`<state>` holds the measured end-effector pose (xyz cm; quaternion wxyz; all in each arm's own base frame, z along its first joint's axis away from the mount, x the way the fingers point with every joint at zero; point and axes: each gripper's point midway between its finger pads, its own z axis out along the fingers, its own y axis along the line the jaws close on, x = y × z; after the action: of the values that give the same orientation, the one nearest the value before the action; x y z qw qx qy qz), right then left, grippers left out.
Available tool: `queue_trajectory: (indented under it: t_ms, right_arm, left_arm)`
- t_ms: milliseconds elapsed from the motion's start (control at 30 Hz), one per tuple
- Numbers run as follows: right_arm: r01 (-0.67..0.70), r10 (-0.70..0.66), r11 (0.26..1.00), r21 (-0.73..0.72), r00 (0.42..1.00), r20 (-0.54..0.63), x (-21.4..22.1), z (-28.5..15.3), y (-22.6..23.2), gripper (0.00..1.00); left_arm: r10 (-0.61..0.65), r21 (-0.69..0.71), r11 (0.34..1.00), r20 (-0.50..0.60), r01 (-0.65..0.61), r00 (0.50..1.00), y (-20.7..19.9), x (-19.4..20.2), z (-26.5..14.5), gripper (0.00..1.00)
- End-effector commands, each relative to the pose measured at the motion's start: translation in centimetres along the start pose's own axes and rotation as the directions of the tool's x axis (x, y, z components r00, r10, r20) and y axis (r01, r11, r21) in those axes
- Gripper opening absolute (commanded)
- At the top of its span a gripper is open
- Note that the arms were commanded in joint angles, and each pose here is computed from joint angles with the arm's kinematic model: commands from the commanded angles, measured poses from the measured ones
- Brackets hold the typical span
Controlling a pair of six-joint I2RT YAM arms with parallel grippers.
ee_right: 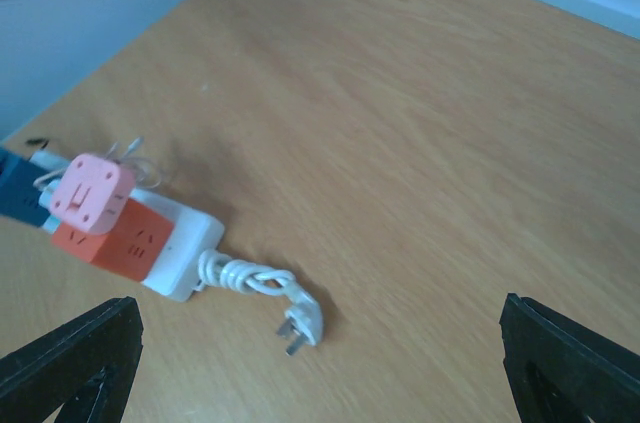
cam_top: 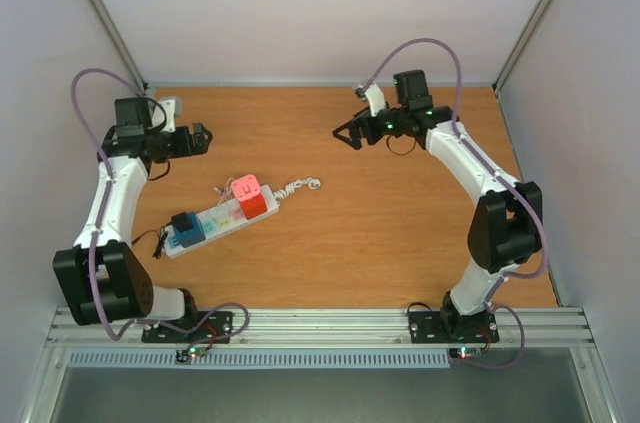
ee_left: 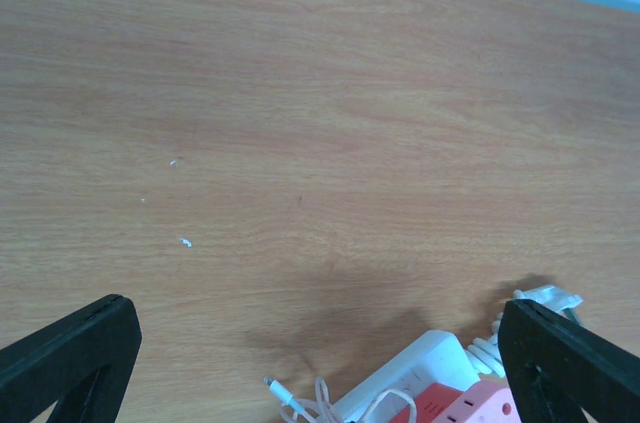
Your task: Pull the plug off the socket
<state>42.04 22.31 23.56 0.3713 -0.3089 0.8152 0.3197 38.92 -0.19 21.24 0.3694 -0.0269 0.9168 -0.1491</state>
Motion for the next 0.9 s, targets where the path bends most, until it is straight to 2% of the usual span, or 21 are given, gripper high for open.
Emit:
queue_trajectory:
  t_ms: [0,267,433,733,867]
  right_arm:
    - [0.191,-0.195,0.973,-0.126,0.981,-0.019,-0.2,3.2,3.7,0.99]
    - [0.329,-0.377,0.884,-0.331,0.922,-0.09,3.6,9.0,8.1,0.98]
    - [0.387,-0.489,0.82,-0.423,0.857,-0.164,6.9,12.2,9.3,0.99]
    - [0.443,-0.603,0.751,-0.49,0.762,-0.235,10.1,16.2,8.6,0.97]
    - [0.49,-0.668,0.708,-0.508,0.697,-0.259,11.6,17.9,8.6,0.93]
  left_arm:
    - [-0.002,0.106,0.994,0.086,-0.007,0.996,-1.0,-1.3,-1.6,1.0]
    - [-0.031,0.158,0.987,0.136,0.009,0.99,-0.6,-0.8,-3.6,1.0]
    - [-0.046,0.187,0.982,0.17,0.014,0.984,-0.5,-0.6,-5.1,1.0]
    - [-0.062,0.243,0.97,0.204,0.011,0.977,-1.1,0.2,-6.6,1.0]
    - [-0.072,0.243,0.97,0.199,0.021,0.977,-0.9,0.7,-6.4,1.0]
